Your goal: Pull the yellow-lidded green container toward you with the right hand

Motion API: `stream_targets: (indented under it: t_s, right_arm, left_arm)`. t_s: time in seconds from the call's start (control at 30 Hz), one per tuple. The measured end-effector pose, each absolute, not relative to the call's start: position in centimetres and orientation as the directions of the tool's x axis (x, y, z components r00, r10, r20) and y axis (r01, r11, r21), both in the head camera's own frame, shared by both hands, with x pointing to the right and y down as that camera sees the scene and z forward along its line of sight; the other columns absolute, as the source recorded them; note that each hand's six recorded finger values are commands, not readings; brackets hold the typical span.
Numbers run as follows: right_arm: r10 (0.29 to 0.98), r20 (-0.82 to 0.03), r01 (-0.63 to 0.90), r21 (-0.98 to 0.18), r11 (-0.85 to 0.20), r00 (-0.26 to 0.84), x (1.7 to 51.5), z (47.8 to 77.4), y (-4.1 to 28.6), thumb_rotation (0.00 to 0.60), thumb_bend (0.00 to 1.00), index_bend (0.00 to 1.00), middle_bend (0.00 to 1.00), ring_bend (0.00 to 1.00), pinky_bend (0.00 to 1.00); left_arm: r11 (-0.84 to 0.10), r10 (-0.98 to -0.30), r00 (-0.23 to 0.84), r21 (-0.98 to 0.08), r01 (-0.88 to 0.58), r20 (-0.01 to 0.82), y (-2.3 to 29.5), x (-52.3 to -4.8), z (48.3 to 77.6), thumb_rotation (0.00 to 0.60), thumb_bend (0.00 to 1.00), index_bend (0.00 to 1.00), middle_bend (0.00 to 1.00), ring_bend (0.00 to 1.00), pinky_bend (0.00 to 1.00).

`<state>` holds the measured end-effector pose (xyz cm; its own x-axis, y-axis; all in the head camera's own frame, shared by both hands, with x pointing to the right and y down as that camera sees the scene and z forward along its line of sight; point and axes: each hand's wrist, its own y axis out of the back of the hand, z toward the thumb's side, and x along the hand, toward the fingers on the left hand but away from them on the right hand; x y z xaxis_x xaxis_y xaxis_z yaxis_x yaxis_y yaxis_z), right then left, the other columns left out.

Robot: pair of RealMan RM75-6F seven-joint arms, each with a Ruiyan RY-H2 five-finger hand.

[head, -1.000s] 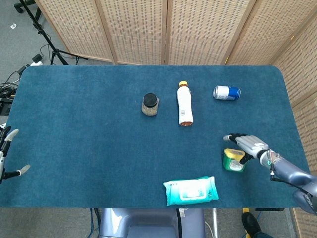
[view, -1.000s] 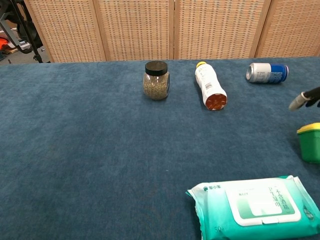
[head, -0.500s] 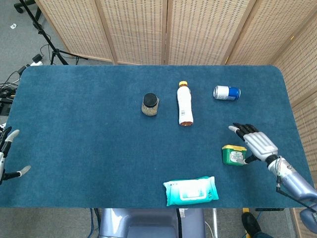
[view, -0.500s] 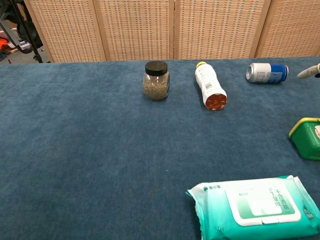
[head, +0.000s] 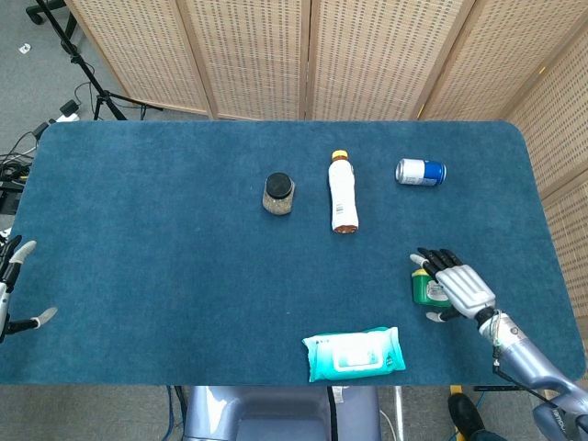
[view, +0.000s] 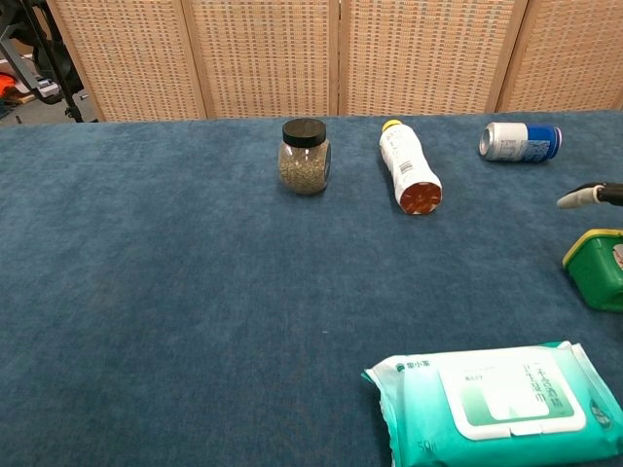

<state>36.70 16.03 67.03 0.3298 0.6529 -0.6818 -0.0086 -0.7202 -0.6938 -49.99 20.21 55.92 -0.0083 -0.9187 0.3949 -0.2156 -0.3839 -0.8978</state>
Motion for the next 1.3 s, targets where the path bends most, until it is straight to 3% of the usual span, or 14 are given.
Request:
stream_targets:
  t_s: [0.1, 0.23, 0.3, 0.4, 0.53, 0.7, 0.8, 1.1, 1.3]
  right_arm:
    - [0.672, -0.665, -0.023, -0.716, -0.697, 0.327, 37.0, 67.7, 15.9, 0.6, 0.0, 0.12, 0.11, 0.03, 0.11]
    - [0.689, -0.65, -0.027, -0.733, -0.679, 0.319, 37.2, 68.7, 15.8, 0.6, 0.02, 0.29, 0.27, 0.2, 0.26]
    - [0.705, -0.633, -0.02, -0.748, -0.663, 0.319, 37.2, 68.9, 15.7, 0.6, 0.12, 0.37, 0.34, 0.29, 0.32]
    - [0.729, -0.605, -0.019, -0.774, -0.633, 0.321, 37.3, 69.1, 15.5, 0.6, 0.36, 0.47, 0.46, 0.4, 0.37]
    - [0.753, -0.568, -0.001, -0.798, -0.602, 0.331, 37.3, 69.2, 15.3, 0.6, 0.62, 0.53, 0.51, 0.46, 0.38]
    - [0.771, -0.526, 0.06, -0.811, -0.582, 0.36, 37.1, 68.7, 15.2, 0.6, 0.74, 0.53, 0.51, 0.46, 0.38]
    - [0.764, -0.528, 0.084, -0.8, -0.594, 0.372, 37.2, 68.1, 15.1, 0.6, 0.77, 0.53, 0.51, 0.46, 0.38]
    - [0.603, -0.704, 0.095, -0.618, -0.781, 0.376, 37.7, 64.2, 12.0, 0.6, 0.99, 0.53, 0.51, 0.46, 0.38]
    - [0.481, -0.8, 0.058, -0.495, -0.867, 0.358, 36.5, 63.6, 11.0, 0.6, 1.0, 0.53, 0.51, 0.46, 0.38]
  left_arm:
    - [-0.383, -0.919, -0.011, -0.898, -0.217, 0.394, 20.2, -50.0, 56.0, 0.6, 0.0, 0.0, 0.0, 0.0, 0.0]
    - [-0.382, -0.919, -0.009, -0.898, -0.219, 0.393, 20.2, -50.0, 55.9, 0.6, 0.0, 0.0, 0.0, 0.0, 0.0]
    - [-0.383, -0.919, -0.01, -0.898, -0.218, 0.394, 20.2, -50.0, 55.9, 0.6, 0.0, 0.0, 0.0, 0.0, 0.0]
    - [-0.386, -0.918, -0.01, -0.897, -0.216, 0.397, 20.2, -50.0, 56.0, 0.6, 0.0, 0.0, 0.0, 0.0, 0.0]
    - [-0.386, -0.918, -0.009, -0.897, -0.215, 0.397, 20.2, -50.0, 56.0, 0.6, 0.0, 0.0, 0.0, 0.0, 0.0]
    - [-0.388, -0.917, -0.009, -0.896, -0.214, 0.399, 20.1, -49.9, 56.1, 0.6, 0.0, 0.0, 0.0, 0.0, 0.0]
    - [-0.388, -0.917, -0.009, -0.896, -0.215, 0.399, 20.2, -49.9, 56.1, 0.6, 0.0, 0.0, 0.0, 0.0, 0.0]
    - [-0.393, -0.915, -0.004, -0.895, -0.212, 0.403, 20.2, -49.8, 56.2, 0.6, 0.0, 0.0, 0.0, 0.0, 0.0]
    - [-0.397, -0.913, -0.004, -0.894, -0.209, 0.407, 20.2, -49.8, 56.3, 0.6, 0.0, 0.0, 0.0, 0.0, 0.0]
